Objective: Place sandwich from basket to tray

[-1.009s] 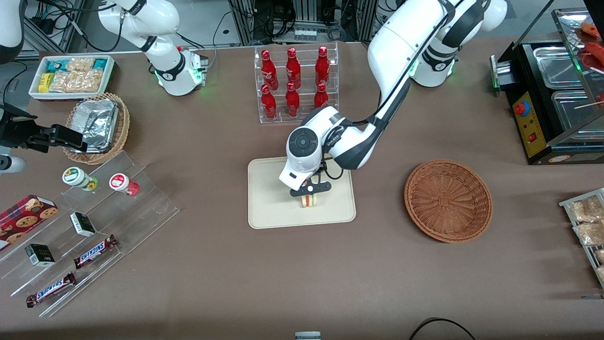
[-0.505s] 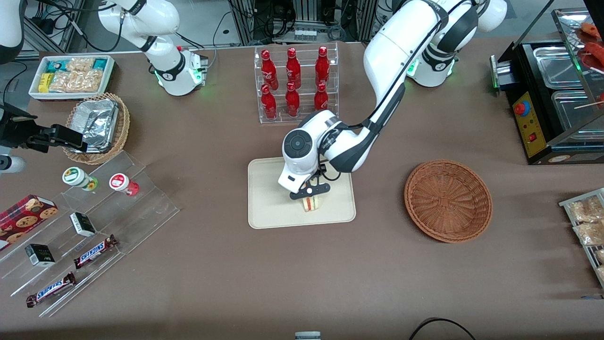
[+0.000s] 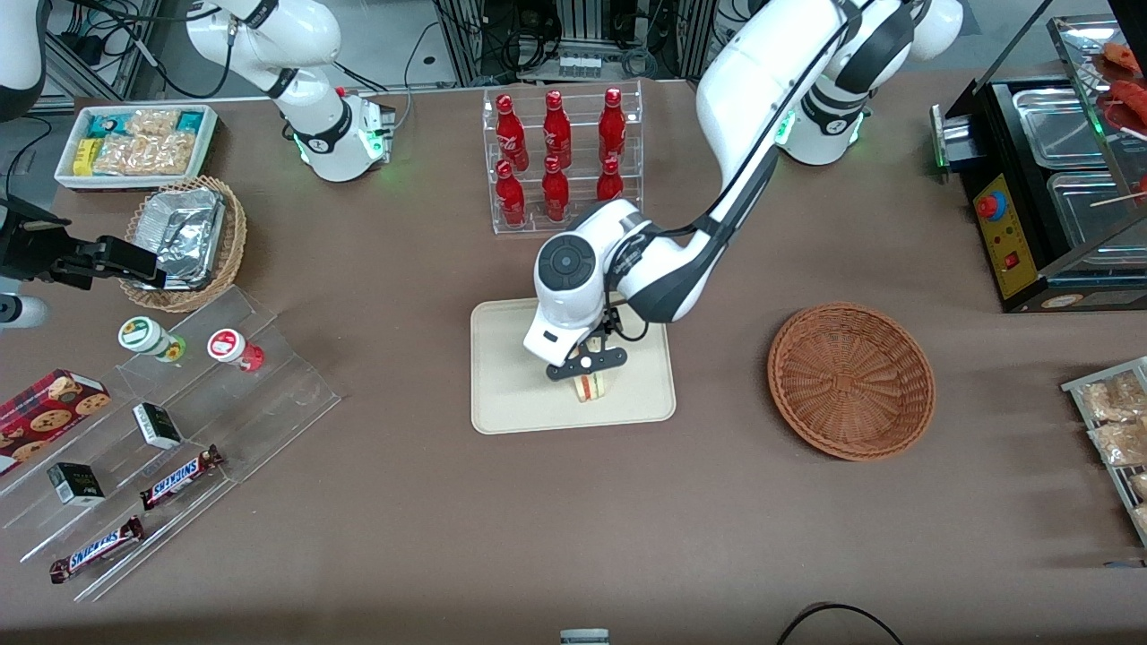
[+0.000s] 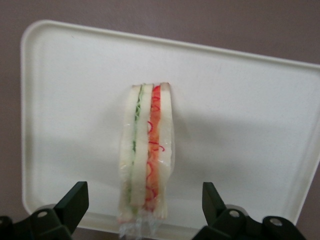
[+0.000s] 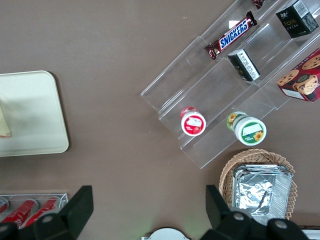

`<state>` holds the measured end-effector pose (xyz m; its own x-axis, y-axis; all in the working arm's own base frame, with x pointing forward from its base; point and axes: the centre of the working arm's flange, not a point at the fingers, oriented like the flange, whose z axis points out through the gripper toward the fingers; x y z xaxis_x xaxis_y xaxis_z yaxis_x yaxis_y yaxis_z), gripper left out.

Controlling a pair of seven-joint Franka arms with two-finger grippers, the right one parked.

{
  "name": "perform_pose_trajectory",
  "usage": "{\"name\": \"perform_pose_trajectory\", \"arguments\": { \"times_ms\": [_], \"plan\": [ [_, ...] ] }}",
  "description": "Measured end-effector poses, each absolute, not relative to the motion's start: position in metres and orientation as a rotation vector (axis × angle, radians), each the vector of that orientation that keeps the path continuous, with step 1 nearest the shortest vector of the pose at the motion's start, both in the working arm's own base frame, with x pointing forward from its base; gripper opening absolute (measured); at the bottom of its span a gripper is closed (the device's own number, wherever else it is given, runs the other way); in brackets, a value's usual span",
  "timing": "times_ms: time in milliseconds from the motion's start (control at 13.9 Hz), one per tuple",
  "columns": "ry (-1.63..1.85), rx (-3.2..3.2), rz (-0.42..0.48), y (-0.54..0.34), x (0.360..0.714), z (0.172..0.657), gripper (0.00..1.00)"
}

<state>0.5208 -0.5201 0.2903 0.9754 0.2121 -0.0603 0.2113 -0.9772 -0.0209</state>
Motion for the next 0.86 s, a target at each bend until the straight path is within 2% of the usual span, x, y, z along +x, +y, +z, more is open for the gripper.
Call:
{"name": "perform_pose_trajectory", "arguments": {
  "times_ms": [144,360,577,865],
  "plan": [
    [-0.267,-3.099,0.088,-0.503,0.53,0.326,1.0],
    [-0.301,-3.062,0.1,-0.443,0.562,0.376,1.0],
    [-0.289,-3.068,0.105,-0.389,0.589,0.395,1.0],
    [-0.161,-3.082,0.145,-0.306,0.606,0.411,1.0]
  ]
}}
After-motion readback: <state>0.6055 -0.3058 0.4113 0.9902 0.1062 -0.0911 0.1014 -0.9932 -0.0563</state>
